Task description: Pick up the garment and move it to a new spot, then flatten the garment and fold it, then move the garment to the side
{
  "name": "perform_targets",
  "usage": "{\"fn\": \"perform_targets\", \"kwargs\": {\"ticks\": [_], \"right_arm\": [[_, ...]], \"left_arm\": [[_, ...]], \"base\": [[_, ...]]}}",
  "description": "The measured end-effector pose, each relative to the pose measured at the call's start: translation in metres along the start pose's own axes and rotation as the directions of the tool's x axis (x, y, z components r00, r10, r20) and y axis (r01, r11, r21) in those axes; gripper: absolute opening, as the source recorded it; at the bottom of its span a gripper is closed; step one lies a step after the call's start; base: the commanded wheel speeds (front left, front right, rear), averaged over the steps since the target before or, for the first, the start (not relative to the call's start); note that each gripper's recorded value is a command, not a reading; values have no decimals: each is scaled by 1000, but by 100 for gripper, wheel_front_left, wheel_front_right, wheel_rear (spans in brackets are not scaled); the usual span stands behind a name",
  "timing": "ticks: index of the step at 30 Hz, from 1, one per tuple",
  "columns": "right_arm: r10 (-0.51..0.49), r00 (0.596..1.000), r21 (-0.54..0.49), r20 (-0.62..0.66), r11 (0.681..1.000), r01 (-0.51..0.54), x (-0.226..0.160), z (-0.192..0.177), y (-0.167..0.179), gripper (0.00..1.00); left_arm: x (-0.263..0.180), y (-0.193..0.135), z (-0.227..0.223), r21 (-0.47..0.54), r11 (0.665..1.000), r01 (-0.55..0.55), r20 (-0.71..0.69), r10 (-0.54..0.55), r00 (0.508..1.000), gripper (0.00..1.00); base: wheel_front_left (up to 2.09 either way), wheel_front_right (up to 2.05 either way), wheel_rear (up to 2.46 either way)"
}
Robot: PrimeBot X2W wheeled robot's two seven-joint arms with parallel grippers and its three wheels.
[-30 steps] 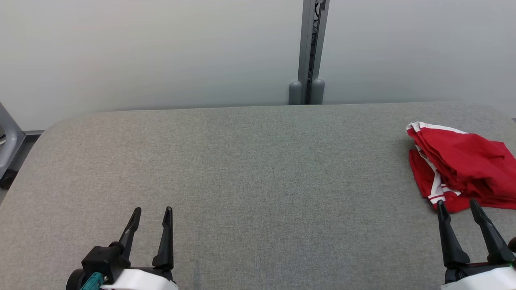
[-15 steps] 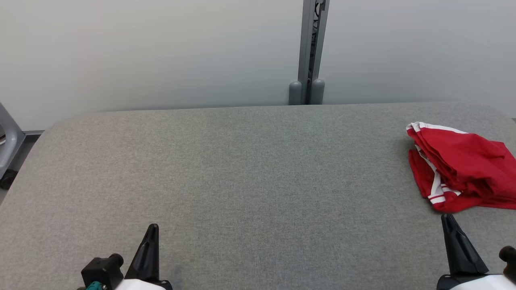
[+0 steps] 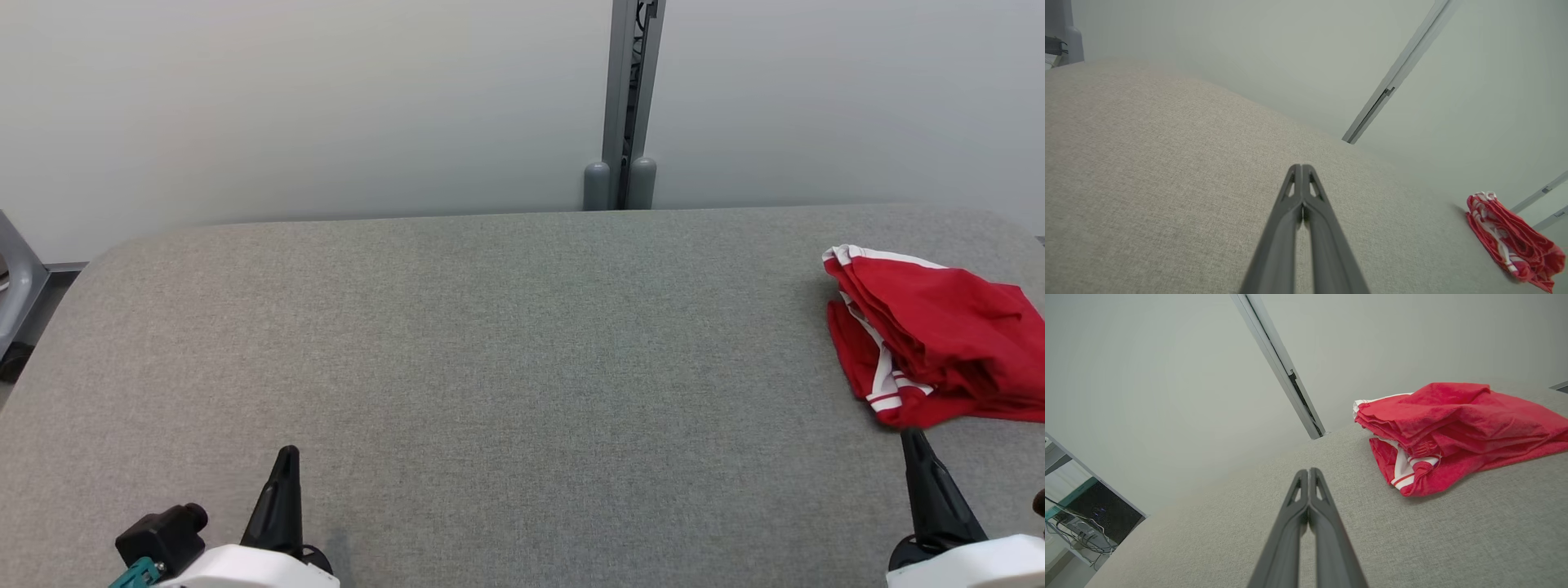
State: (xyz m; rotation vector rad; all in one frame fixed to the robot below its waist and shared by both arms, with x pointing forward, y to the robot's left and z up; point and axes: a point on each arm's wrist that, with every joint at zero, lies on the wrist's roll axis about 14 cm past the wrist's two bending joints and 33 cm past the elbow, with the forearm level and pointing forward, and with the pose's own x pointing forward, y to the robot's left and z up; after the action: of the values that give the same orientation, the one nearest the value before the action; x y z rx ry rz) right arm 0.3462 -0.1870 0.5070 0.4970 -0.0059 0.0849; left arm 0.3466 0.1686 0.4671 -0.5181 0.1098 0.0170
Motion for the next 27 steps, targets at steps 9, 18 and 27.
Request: {"fn": "perform_targets", "kwargs": {"ticks": [9, 18, 27], "right_arm": [[-24, 1000, 132, 5, 991, 23, 6, 3, -4, 0], [-43, 999, 254, 0, 966, 41, 11, 2, -7, 0], [-62, 998, 373, -3, 926, 59, 15, 2, -11, 0]], "left_arm": [[6, 4, 5, -132, 991, -16, -6, 16, 1000, 0], [10, 6, 10, -253, 967, -22, -8, 21, 1000, 0], [14, 8, 13, -375, 926, -27, -12, 24, 1000, 0]], "base": [[0, 0, 0], [0, 0, 0], [0, 0, 0]]}}
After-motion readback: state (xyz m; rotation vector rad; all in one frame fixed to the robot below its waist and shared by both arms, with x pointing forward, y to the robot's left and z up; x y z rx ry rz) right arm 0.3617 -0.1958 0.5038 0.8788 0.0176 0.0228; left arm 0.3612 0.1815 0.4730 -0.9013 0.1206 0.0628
